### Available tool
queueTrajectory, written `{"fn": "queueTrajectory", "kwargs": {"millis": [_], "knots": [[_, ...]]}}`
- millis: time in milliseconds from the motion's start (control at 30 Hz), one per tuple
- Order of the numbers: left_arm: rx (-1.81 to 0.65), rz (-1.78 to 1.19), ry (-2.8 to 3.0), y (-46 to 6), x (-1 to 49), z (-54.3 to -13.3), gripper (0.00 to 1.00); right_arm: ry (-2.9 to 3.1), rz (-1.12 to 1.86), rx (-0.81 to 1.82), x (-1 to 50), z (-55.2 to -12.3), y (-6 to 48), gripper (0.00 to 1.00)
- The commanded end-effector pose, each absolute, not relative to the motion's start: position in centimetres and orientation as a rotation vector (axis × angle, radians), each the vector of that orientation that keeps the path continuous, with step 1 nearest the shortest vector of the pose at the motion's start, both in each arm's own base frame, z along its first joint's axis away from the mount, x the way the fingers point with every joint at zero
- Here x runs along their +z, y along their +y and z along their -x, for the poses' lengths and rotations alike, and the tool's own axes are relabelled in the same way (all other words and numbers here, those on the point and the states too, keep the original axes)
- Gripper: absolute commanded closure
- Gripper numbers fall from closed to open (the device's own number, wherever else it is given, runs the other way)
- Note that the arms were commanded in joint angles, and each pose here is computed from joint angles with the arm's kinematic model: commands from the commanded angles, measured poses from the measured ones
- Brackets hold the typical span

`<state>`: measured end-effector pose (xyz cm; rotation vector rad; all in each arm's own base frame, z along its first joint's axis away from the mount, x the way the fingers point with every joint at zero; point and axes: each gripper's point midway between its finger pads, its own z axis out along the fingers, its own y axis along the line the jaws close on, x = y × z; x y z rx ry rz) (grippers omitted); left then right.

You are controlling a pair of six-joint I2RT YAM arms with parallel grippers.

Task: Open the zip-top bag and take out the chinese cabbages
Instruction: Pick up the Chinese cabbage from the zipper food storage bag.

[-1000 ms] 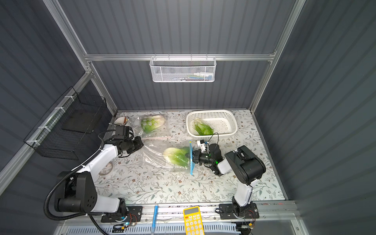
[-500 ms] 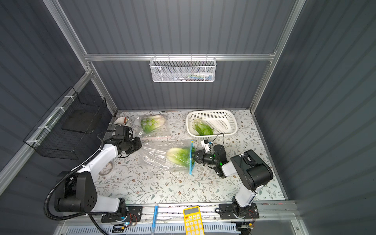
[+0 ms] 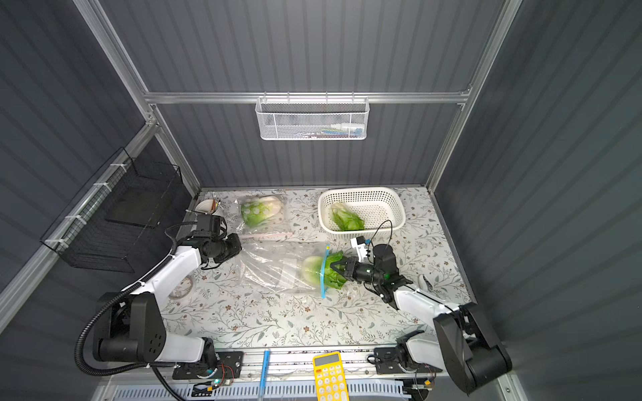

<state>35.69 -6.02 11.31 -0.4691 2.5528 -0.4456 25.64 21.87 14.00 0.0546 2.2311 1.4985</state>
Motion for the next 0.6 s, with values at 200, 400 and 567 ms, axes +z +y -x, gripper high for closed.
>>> {"fn": "queueTrajectory", "kwargs": {"millis": [200,400,567], "knots": [[-0.452,0.455,2.553,-5.9,11.7,-35.6,1.00,2.247,-0.051,1.331,14.9,-24.5,19.0,1.00],[-0.475,0.450,2.566,-6.2,11.3,-35.6,1.00,2.206,-0.040,1.245,17.1,-23.7,17.3,1.00],[-0.495,0.447,2.584,-6.5,10.9,-35.7,1.00,2.166,-0.027,1.140,19.2,-22.9,15.7,1.00]]}}
